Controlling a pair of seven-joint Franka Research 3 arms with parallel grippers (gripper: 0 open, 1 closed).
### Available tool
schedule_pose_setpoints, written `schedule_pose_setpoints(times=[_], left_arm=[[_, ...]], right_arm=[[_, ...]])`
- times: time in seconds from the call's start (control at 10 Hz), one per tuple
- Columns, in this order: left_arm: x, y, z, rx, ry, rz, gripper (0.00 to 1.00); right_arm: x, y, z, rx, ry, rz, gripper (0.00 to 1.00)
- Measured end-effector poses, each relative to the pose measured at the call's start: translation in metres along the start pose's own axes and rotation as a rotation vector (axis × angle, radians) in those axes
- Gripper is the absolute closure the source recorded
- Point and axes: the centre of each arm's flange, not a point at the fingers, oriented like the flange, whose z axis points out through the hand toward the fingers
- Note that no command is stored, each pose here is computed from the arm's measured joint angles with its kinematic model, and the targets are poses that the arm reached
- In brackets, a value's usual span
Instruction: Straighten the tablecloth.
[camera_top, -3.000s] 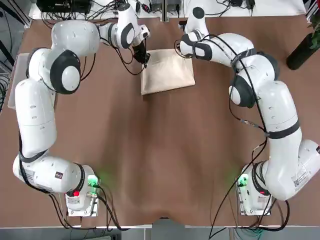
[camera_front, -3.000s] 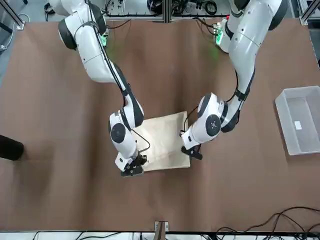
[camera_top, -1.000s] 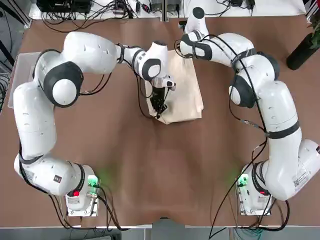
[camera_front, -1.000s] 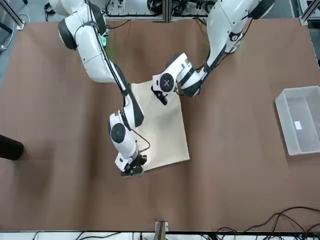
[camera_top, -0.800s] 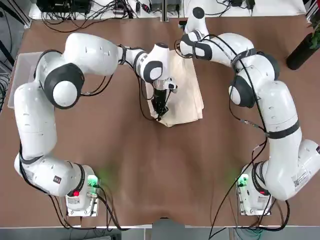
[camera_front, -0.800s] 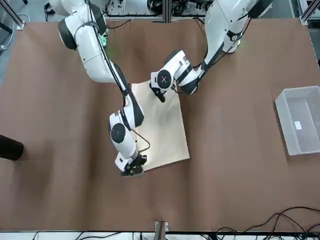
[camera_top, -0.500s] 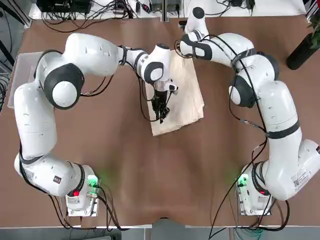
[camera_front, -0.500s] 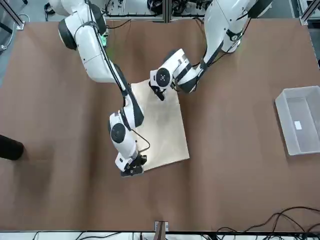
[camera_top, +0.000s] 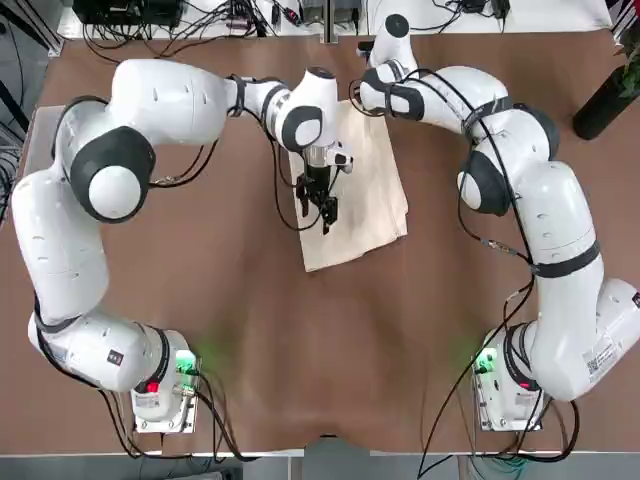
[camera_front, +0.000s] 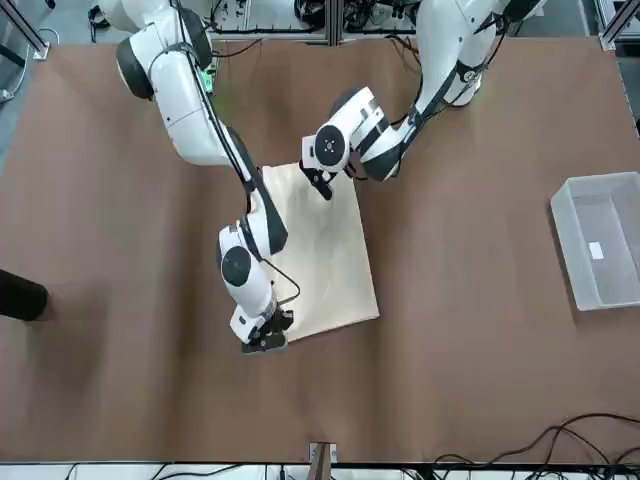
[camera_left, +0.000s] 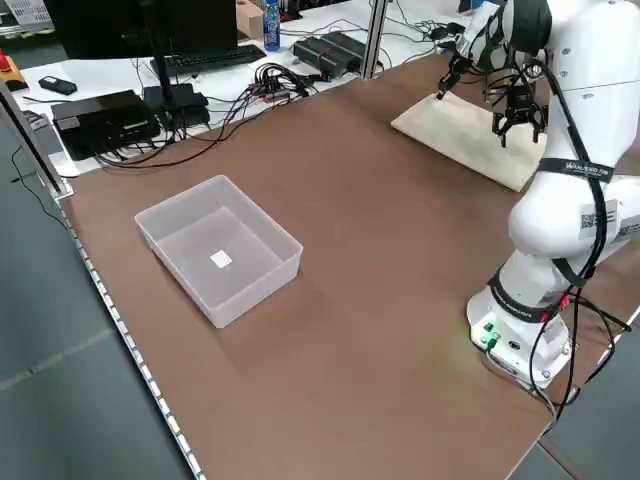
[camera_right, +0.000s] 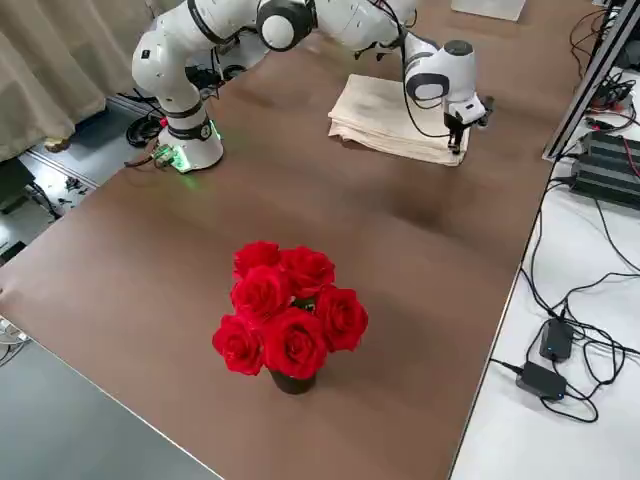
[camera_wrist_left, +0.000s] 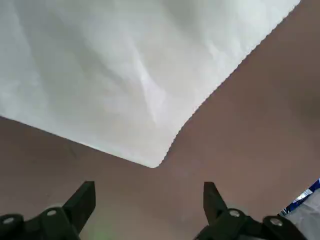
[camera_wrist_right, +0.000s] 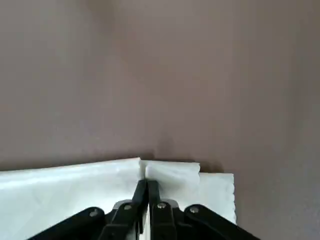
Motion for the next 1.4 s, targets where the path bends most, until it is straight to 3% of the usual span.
schedule_pose_setpoints(times=[0.2,0.4,0.5,0.6,0.8,0.9,1.4], left_arm=[[0.001,-0.008,-0.006,-0.005,0.011,-0.012,0.02],[0.003,-0.024,-0.029,-0.015,0.053,-0.037,0.0],[0.005,-0.032,-0.046,-0.021,0.083,-0.051,0.0],[0.007,-0.044,-0.065,-0.03,0.119,-0.069,0.0],[0.008,-0.075,-0.104,-0.048,0.184,-0.122,0.0],[0.002,-0.095,-0.121,-0.039,0.198,-0.149,0.0],[-0.055,-0.19,-0.228,0.059,0.377,-0.404,0.0]], right_arm=[[0.0,0.0,0.001,0.0,0.001,0.001,0.85],[-0.001,0.004,0.008,0.0,0.009,0.003,0.58],[-0.001,0.005,0.008,-0.001,0.01,0.004,0.47],[0.001,0.006,0.006,-0.002,0.013,0.005,0.44],[0.009,0.017,-0.004,-0.014,0.021,-0.028,0.14],[0.015,0.027,-0.015,-0.021,0.011,-0.039,0.07],[0.021,0.068,-0.111,-0.045,-0.172,-0.045,0.07]])
